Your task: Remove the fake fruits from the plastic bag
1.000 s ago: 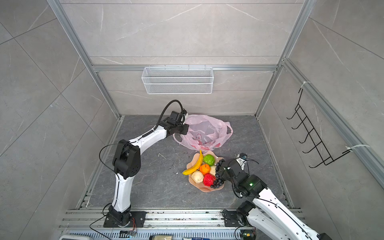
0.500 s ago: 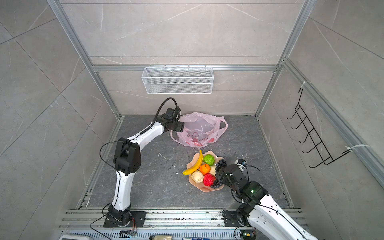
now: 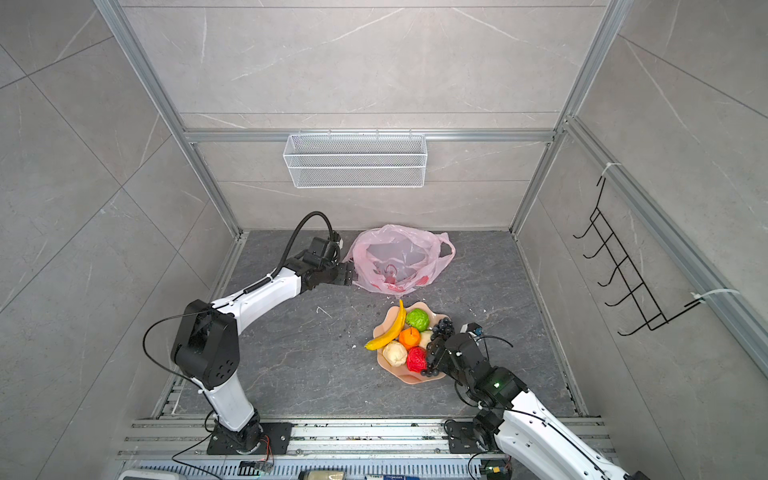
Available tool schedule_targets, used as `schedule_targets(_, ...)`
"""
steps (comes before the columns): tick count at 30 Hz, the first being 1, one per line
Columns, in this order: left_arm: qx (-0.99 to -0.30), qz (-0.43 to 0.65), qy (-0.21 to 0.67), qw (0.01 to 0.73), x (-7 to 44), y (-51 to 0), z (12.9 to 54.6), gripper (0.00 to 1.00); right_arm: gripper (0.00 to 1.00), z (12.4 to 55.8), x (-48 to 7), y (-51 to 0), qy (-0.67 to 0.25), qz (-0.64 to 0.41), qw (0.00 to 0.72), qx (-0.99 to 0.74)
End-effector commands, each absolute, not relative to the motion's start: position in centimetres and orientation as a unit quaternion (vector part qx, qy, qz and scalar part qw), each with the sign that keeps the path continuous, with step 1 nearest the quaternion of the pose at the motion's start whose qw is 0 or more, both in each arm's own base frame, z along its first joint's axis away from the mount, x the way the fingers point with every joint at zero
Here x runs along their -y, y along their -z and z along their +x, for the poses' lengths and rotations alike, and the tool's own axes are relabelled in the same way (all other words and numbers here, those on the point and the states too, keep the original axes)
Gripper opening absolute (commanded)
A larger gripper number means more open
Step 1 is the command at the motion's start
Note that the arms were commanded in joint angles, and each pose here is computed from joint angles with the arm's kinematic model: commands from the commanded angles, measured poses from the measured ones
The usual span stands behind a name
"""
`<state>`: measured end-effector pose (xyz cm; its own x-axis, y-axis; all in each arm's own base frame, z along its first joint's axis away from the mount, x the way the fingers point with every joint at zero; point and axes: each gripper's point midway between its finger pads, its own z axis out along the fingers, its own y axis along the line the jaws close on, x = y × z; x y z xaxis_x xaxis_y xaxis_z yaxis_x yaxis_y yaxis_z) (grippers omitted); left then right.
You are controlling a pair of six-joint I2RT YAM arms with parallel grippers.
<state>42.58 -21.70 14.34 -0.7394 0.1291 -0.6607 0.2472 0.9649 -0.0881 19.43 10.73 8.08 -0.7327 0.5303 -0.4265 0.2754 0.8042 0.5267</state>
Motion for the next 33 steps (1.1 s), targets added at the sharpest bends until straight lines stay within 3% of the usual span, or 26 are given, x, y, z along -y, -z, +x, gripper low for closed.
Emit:
schedule_targets(1,-0.916,0.067,0.087,0.386,20.5,-16.2,42.7,0.86,1.00,20.0,-11.6,-8.5,-0.257,0.227,0.302,-0.890)
schedule_targets(33,-0.923,-0.052,0.056,0.377,10.8,-11.6,37.4,0.86,1.00,24.2,-16.2,-9.1,-0.290,0.189,0.298,-0.890)
